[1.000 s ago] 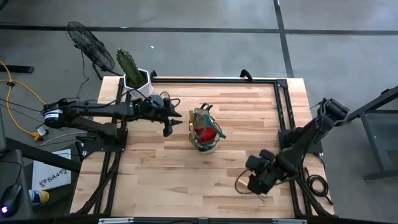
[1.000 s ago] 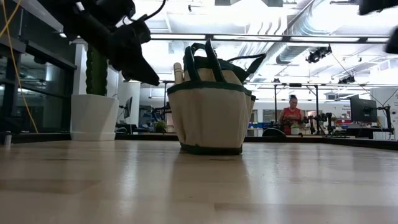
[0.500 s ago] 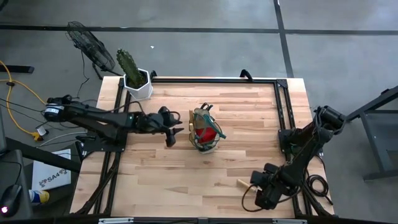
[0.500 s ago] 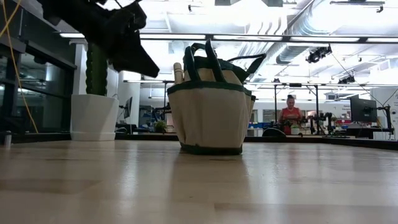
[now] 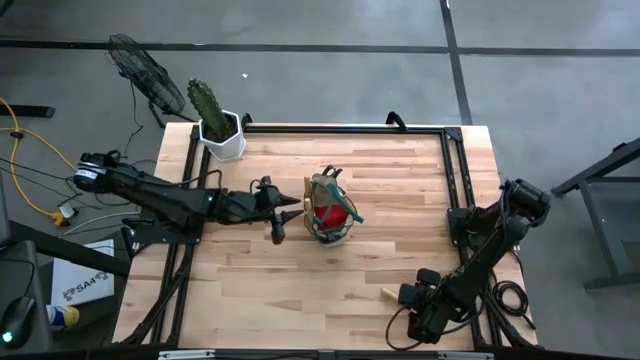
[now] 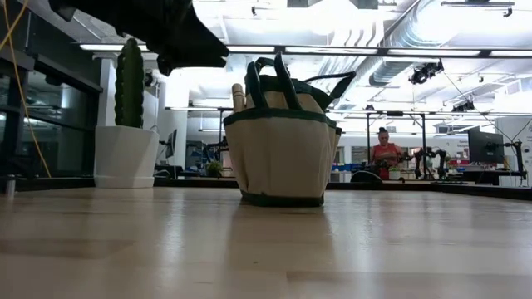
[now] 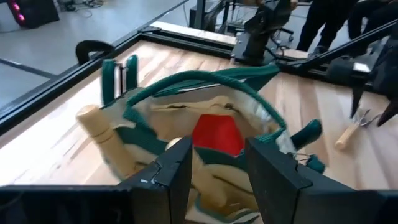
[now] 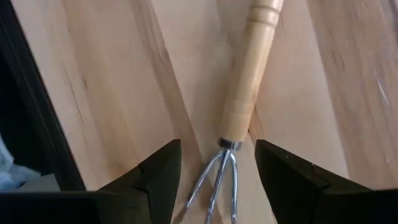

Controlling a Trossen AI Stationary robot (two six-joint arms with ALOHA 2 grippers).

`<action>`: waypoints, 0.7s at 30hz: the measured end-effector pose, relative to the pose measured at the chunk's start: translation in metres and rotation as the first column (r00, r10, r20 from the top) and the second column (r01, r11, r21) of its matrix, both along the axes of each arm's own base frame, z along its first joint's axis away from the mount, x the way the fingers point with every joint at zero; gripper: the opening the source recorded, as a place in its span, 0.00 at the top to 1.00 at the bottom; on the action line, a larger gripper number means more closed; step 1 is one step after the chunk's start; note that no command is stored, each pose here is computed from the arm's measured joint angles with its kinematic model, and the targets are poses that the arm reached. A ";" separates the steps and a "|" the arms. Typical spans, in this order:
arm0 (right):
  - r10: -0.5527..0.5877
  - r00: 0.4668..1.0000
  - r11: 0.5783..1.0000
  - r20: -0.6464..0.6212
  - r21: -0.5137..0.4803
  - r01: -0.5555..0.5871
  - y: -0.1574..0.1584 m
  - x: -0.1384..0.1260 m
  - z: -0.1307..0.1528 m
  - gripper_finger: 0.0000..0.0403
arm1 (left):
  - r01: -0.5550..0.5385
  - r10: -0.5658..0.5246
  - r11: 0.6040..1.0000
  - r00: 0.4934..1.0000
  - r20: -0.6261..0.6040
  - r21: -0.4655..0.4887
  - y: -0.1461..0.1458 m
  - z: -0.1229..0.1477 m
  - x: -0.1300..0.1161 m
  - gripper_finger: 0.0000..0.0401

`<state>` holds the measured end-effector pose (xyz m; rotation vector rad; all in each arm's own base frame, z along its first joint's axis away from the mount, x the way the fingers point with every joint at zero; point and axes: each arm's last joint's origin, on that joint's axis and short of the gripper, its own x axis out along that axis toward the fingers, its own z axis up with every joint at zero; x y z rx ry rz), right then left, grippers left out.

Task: Pick & Place Garden tools in Gardening bag
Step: Put the brown hand rake into the gardening bag

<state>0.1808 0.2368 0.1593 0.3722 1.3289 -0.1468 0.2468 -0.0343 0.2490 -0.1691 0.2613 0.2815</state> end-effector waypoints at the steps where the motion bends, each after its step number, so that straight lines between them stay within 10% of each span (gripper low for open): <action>1: -0.001 1.000 1.000 -0.002 -0.007 0.001 0.000 0.000 -0.002 0.51 | 0.006 -0.006 1.000 1.000 0.006 -0.001 -0.002 -0.001 0.001 0.64; 21: -0.156 0.987 0.984 -0.038 -0.090 0.152 0.000 0.009 -0.032 0.51 | 0.085 -0.086 0.996 0.996 -0.003 -0.025 -0.030 0.005 0.053 0.64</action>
